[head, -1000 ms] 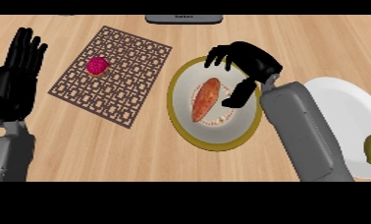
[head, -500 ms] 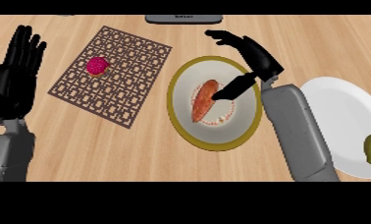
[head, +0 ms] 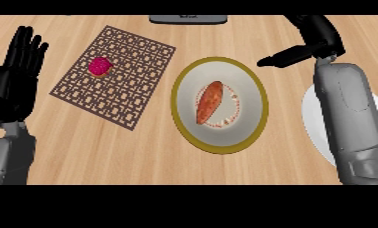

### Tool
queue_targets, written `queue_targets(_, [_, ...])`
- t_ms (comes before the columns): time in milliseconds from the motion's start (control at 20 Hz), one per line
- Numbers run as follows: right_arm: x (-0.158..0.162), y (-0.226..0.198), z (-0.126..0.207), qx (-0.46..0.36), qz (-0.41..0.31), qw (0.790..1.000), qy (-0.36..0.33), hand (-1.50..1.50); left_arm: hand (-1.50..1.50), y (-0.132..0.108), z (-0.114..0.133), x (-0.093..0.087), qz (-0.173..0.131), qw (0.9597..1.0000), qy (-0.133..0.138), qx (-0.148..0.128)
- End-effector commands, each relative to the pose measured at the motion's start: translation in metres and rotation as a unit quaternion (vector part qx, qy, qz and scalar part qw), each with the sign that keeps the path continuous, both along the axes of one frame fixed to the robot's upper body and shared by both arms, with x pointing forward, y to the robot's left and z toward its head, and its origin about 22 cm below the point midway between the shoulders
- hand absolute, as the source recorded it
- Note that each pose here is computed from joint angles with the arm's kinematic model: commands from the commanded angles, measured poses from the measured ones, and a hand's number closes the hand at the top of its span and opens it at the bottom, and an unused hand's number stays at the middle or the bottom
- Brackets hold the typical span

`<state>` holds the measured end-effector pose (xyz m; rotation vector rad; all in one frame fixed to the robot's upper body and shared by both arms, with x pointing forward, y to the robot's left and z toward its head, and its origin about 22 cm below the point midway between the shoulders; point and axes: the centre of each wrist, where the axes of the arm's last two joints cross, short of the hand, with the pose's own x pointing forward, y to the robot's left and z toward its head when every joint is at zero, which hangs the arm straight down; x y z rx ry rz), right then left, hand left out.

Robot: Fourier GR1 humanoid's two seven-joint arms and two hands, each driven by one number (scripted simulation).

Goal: Pick the sweet potato from the plate and place it in the bowl

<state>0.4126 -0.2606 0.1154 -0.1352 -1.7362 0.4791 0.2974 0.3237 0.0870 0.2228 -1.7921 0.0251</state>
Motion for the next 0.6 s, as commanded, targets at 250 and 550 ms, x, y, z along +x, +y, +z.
queue_targets(250, [-0.006,-0.131,-0.007,0.073,-0.035,0.997,-0.008,-1.5,0.0,-0.025,-0.001,0.009,-0.01,0.9999,-0.003,0.002])
queue_targets(550, [-0.031,-0.194,-0.002,0.084,-0.036,0.996,-0.005,-1.5,0.0,-0.008,0.008,0.006,-0.017,0.9998,-0.004,0.003])
